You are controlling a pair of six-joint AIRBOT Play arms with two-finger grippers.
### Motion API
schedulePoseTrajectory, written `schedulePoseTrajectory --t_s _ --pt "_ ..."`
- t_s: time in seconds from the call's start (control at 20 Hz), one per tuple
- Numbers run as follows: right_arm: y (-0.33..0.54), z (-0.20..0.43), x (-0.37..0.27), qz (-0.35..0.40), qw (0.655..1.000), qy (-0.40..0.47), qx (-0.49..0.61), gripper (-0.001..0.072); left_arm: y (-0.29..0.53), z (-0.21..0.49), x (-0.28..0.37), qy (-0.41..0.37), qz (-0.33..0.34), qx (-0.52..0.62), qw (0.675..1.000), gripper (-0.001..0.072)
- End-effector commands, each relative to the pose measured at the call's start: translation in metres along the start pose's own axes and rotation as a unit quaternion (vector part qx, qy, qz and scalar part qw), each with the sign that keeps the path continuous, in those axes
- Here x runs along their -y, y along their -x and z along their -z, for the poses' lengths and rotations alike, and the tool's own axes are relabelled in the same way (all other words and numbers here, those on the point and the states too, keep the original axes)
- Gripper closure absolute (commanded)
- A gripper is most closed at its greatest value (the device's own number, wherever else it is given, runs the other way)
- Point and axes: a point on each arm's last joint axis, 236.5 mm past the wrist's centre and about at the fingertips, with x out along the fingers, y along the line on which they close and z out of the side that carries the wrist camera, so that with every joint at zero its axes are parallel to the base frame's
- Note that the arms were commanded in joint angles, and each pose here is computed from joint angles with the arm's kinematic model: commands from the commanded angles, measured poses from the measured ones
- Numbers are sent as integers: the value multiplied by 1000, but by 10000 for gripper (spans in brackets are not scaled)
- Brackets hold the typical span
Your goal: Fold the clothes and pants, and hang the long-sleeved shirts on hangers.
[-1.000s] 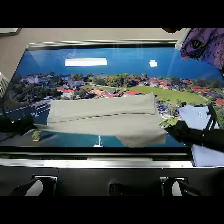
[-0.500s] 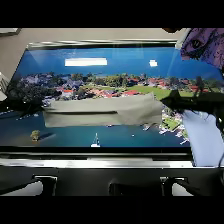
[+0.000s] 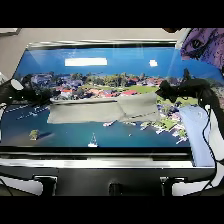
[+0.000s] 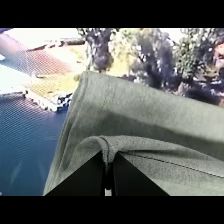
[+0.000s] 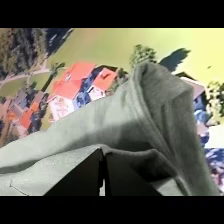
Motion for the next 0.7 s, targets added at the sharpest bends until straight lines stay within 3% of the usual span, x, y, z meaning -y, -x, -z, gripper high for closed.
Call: schedulePoseTrajectory --t_s 0.0,0.05,0.1,0.15,0.2,0.35,0.4,0.5,0.55,0.65 --pt "-22 6 18 11 1000 -19 -22 682 -22 3 4 -6 -3 -19 1000 685" --pt "-23 9 20 12 999 -20 -29 650 -22 3 4 -7 -3 -19 1000 619" --pt "-21 12 19 10 999 -22 -38 488 -20 1 5 -3 -3 -16 1000 477" --pt "-14 13 18 6 998 -23 -50 277 -14 -3 4 4 -4 -13 1000 337" --pt "-2 11 19 3 998 -19 -63 219 -4 -7 1 3 -8 -10 1000 296" --pt "37 -3 36 -6 997 -27 -77 212 35 -19 -7 6 -26 2 1000 296" --pt "45 -3 46 -5 996 -29 -82 168 48 -23 -9 -1 -38 11 999 296" --pt "47 5 64 9 994 -17 -103 156 67 -28 -9 -10 -47 32 998 296" --pt "42 13 69 10 992 -6 -122 106 75 -29 -7 -11 -46 39 998 295" --pt "29 29 73 1 987 8 -159 106 87 -31 -4 -13 -44 52 998 295"
